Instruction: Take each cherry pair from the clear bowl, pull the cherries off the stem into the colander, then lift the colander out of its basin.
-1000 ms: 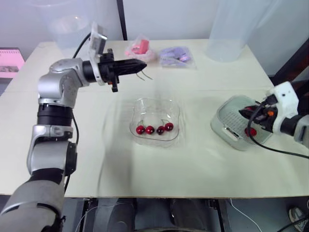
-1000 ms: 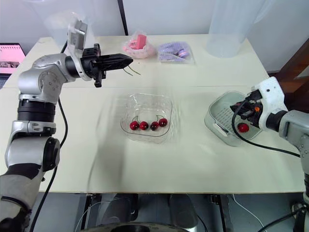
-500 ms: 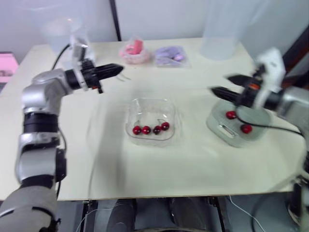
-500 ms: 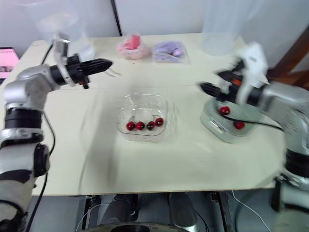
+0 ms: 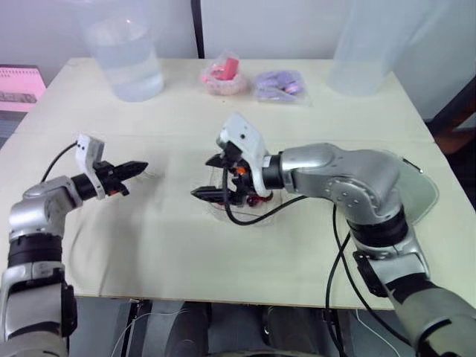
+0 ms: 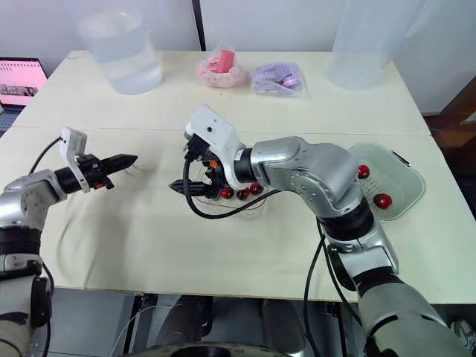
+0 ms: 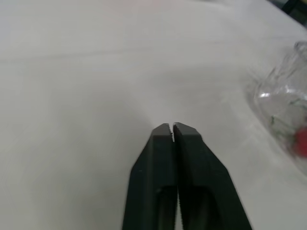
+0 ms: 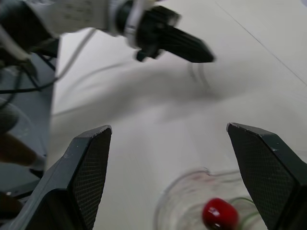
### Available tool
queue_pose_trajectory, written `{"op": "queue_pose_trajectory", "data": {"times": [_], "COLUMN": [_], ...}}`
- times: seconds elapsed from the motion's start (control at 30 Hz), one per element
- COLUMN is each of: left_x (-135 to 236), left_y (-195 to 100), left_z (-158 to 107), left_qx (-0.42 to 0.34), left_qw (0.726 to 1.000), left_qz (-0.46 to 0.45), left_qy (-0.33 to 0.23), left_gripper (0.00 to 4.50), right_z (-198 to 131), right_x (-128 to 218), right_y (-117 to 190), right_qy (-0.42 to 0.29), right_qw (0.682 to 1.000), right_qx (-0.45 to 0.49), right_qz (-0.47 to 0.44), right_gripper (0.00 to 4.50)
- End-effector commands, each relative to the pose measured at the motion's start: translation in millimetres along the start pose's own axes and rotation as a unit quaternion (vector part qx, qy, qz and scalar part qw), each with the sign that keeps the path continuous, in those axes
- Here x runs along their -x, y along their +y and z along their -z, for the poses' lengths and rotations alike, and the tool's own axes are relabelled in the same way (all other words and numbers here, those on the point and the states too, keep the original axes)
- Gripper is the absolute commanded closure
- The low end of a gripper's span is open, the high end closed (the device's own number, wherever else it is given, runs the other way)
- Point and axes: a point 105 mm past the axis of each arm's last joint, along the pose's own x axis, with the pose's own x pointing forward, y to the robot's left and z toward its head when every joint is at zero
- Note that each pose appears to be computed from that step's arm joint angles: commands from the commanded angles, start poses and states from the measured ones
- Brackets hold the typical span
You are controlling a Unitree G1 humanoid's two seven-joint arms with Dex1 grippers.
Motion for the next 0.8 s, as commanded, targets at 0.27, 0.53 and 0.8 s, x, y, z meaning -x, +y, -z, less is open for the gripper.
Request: {"op": "queue_pose_trajectory", "data": {"times": [0.27,0.53,0.8], "left_x": [18.8,13.3,13.6], "left_y": [-9.5,-78.2,-137.7], "left_z": [-25.7,-94.1,-70.5], "left_qx": [-0.096,-0.232,-0.289], "left_qw": [0.995,0.962,0.905], "left_qz": [0.002,0.14,0.285], "left_qy": [0.005,0.015,0.126], "left_gripper": [0.06,0.06,0.06], "right_z": [-7.8,7.0,12.0], "right_x": [17.7,52.6,24.4], "right_y": [-17.9,-38.9,-37.4], "right_qy": [0.003,0.105,0.154], "right_qw": [0.999,0.992,0.985], "right_qx": [0.029,0.04,0.082], "right_qz": [0.033,0.056,-0.014], "right_gripper": [0.36,0.36,0.36]}}
